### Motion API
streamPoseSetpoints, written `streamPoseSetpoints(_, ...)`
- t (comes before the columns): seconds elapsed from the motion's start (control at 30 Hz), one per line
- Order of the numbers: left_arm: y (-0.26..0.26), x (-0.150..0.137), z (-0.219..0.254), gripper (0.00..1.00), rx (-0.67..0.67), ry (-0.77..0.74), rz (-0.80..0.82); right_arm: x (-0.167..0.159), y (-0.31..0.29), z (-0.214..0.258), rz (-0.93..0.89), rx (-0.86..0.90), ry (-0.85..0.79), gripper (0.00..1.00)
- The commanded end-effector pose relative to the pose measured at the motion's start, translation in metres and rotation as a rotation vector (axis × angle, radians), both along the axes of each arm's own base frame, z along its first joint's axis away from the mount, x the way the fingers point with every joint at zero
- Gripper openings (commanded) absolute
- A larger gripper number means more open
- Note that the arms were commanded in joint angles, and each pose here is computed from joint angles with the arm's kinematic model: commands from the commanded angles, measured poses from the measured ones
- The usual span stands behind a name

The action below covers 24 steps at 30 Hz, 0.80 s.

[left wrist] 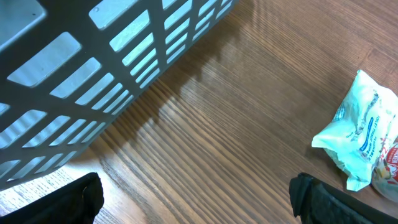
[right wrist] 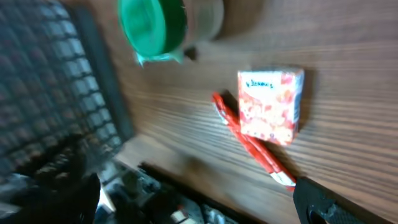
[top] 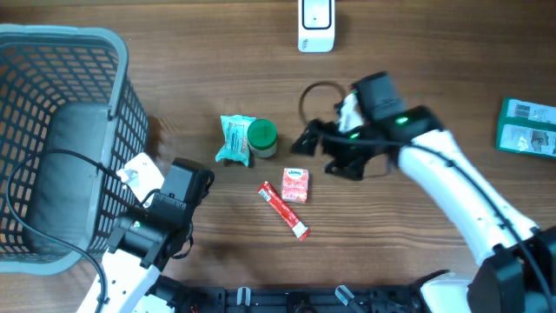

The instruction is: Scan the item barcode

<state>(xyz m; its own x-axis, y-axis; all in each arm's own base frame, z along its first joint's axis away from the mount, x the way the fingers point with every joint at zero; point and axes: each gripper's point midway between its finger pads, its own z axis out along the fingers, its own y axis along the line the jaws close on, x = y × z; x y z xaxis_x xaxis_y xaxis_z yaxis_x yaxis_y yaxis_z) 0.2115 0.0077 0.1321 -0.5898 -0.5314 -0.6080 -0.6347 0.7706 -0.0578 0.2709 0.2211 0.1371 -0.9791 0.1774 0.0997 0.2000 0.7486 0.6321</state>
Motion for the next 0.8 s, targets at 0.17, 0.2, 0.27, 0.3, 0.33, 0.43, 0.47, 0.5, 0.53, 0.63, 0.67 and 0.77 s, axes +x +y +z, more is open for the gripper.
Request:
streamPoseSetpoints(0.17,0.002,-0.001,0.000,1.00,0.005,-0.001,-0.001,-0.011,0.041,-0.037,0.069,-0.451,-0.346,0.91)
streamPoseSetpoints(0.2,0.001,-0.001,0.000,1.00,0.005,-0.001,-0.002,-0.012,0.045,-0.040,0.107,-0.488,-0.396,0.88)
streamPoseSetpoints(0.27,0.002,-0.001,0.000,1.00,0.005,-0.001,-0.001,-0.014,0.062,-0.048,0.208,-0.503,-0.465,0.83)
streamPoseSetpoints(0.3,0.002,-0.001,0.000,1.00,0.005,-0.001,-0.001,-0.012,0.066,-0.054,0.255,-0.520,-0.500,0.79)
streamPoseSetpoints(0.33,0.002,-0.001,0.000,1.00,0.005,-0.001,-0.001,-0.008,0.065,-0.058,0.274,-0.548,-0.522,0.76)
streamPoseSetpoints(0.43,0.002,-0.001,0.000,1.00,0.005,-0.001,-0.001,0.009,0.050,-0.081,0.249,-0.695,-0.553,0.72)
streamPoseSetpoints(0.47,0.002,-0.001,0.000,1.00,0.005,-0.001,-0.001,0.009,0.049,-0.089,0.256,-0.710,-0.541,0.70)
streamPoseSetpoints(0.5,0.002,-0.001,0.000,1.00,0.005,-0.001,-0.001,0.009,0.048,-0.093,0.261,-0.716,-0.534,0.68)
streamPoseSetpoints(0.53,0.002,-0.001,0.000,1.00,0.005,-0.001,-0.001,0.009,0.048,-0.093,0.265,-0.718,-0.534,0.68)
streamPoseSetpoints(0.63,0.002,-0.001,0.000,1.00,0.005,-0.001,-0.001,0.005,0.049,-0.095,0.296,-0.714,-0.523,0.68)
streamPoseSetpoints(0.67,0.002,-0.001,0.000,1.00,0.005,-0.001,-0.001,0.002,0.048,-0.096,0.305,-0.713,-0.509,0.68)
streamPoseSetpoints(0.77,0.001,-0.001,0.000,1.00,0.005,-0.001,-0.002,-0.008,0.047,-0.101,0.334,-0.701,-0.465,0.61)
